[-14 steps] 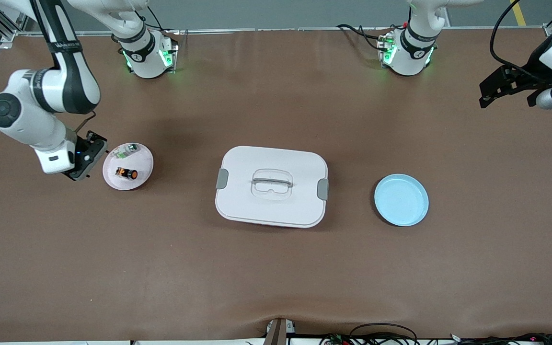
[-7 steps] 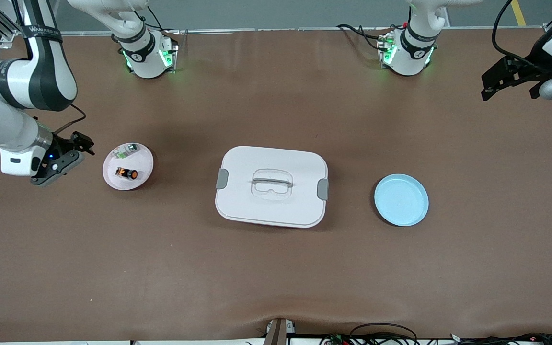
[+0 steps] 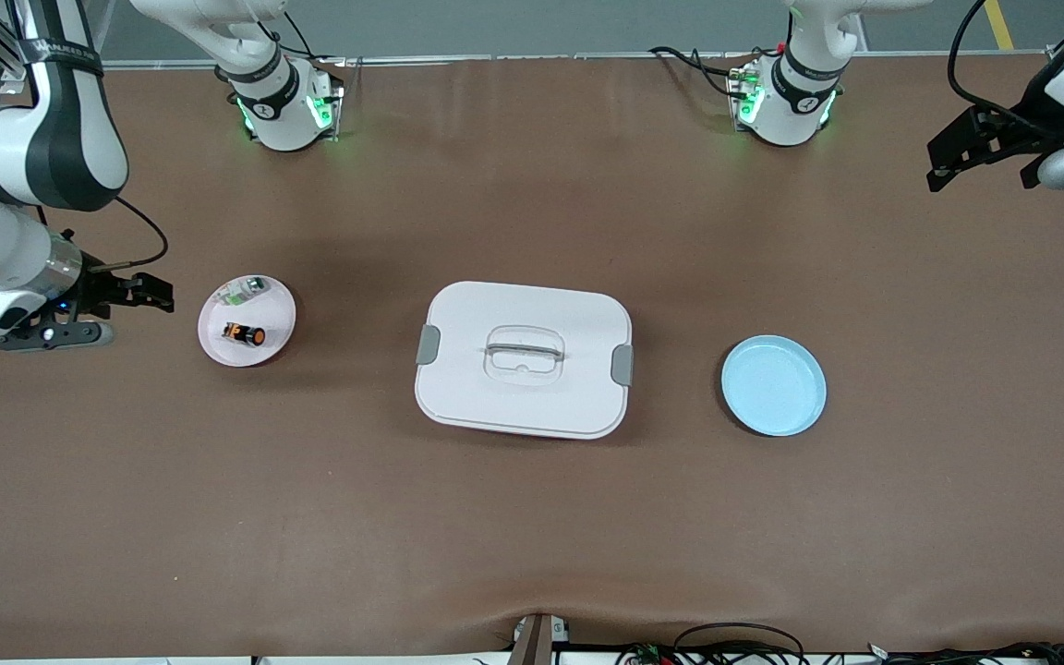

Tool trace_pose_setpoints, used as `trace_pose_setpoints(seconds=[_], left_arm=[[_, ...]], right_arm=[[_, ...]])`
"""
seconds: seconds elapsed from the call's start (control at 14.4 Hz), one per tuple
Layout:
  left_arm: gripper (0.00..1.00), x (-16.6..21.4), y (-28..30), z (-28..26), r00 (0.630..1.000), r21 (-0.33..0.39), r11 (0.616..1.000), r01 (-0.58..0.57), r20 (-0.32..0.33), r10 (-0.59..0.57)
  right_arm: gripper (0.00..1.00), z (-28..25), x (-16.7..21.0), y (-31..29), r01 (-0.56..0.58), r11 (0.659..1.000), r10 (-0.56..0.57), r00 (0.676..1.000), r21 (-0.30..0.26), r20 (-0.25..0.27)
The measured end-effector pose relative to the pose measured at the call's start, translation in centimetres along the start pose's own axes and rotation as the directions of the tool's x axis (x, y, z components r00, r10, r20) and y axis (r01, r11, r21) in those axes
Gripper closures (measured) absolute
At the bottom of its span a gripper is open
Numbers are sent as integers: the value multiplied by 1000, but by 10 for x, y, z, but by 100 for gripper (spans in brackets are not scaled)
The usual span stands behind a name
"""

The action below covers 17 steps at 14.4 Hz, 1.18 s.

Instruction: Transfer orange switch to right arm and place

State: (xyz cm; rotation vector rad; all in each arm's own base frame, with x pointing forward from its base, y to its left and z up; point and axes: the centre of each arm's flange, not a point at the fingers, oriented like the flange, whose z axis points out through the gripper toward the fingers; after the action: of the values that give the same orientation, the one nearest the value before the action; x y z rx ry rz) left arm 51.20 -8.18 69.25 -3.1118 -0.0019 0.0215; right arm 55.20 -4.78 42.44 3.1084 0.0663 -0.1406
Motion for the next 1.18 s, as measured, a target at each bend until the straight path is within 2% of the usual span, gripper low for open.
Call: trace_pose_setpoints(seconds=[0.14, 0.42, 0.9, 1.18], left_arm=[[0, -3, 1, -4, 1000, 0, 1000, -2, -6, 2], [0, -7, 1, -9, 1000, 0, 1000, -2, -14, 2], [0, -9, 0, -13, 1000, 0, 1000, -1, -18, 1], [0, -9, 0, -13, 1000, 0, 1000, -1, -13, 1]], right_arm=[[0, -14, 2, 1, -61, 998, 61, 998, 0, -3], [0, -46, -7, 1, -78, 997, 78, 996, 0, -40], [0, -121, -30, 0, -84, 997, 82, 983, -1, -162], [0, -169, -35, -1, -85, 996, 83, 981, -1, -177]])
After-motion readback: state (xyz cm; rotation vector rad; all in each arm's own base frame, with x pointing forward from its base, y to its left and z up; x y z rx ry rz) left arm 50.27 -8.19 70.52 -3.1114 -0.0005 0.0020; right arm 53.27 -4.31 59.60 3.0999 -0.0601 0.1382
